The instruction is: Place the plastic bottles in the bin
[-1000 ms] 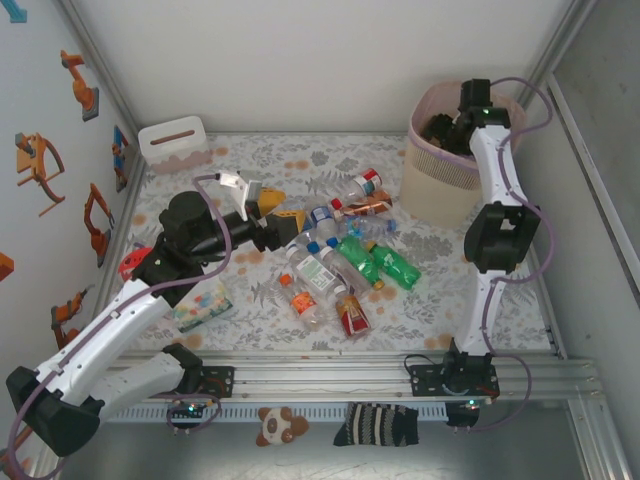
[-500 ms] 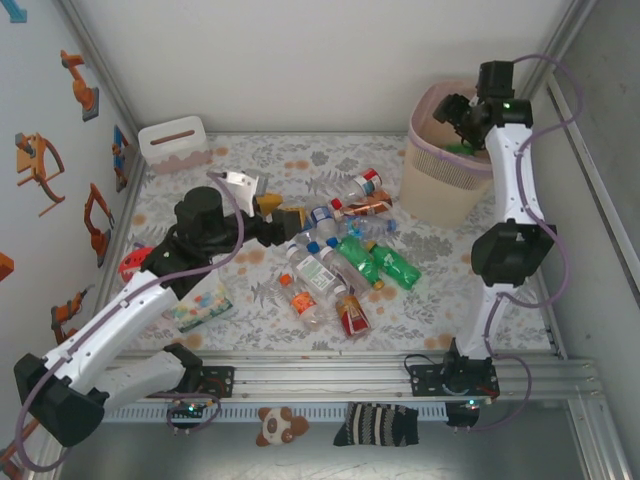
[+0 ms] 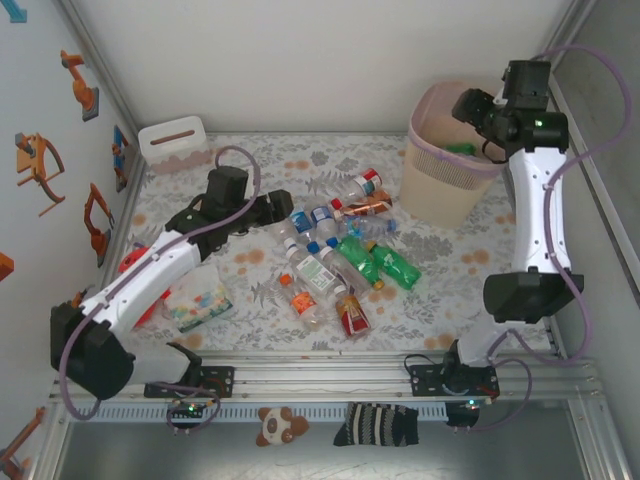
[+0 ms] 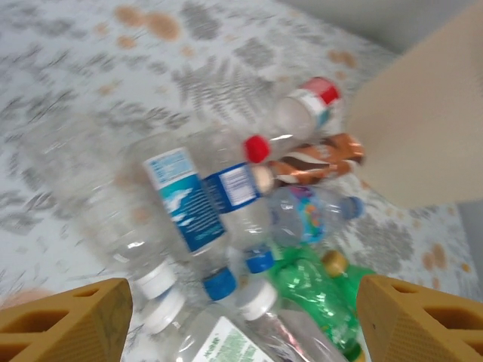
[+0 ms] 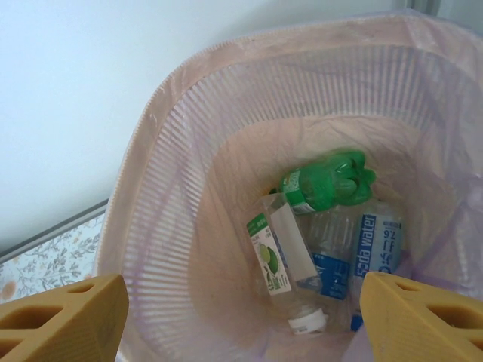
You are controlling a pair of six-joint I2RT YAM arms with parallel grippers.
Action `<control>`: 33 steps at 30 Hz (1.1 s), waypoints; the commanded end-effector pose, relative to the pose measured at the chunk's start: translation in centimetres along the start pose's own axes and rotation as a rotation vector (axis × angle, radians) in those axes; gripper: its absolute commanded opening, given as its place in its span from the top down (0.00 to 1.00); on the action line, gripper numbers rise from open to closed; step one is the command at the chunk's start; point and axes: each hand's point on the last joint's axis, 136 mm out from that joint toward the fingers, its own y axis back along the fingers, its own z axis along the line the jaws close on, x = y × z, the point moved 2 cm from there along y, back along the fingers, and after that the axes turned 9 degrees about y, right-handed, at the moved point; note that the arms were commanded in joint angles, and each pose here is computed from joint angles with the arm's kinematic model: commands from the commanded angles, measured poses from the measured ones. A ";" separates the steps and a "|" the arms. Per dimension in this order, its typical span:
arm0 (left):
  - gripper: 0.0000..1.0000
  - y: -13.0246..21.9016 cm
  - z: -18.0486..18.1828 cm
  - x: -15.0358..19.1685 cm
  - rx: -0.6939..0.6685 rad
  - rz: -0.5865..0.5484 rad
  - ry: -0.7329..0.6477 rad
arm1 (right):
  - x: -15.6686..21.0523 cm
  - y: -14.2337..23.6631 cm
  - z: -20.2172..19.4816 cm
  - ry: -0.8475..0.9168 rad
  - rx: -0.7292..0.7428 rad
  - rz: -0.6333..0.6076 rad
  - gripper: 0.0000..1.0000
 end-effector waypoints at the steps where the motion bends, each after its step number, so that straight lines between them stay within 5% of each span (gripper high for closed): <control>1: 0.23 -0.8 2.6 -0.9 -0.174 -0.005 0.147 | 0.0 1.4 -0.6 0.014 0.023 -0.038 0.21; 13: 0.27 -7.0 7.4 -2.3 -0.380 0.103 0.346 | 2.8 2.9 -1.5 0.015 0.033 -0.028 0.22; 33: 0.23 -16.1 11.6 -2.2 -0.338 0.223 0.558 | 2.8 4.3 -1.2 0.029 0.016 -0.049 0.22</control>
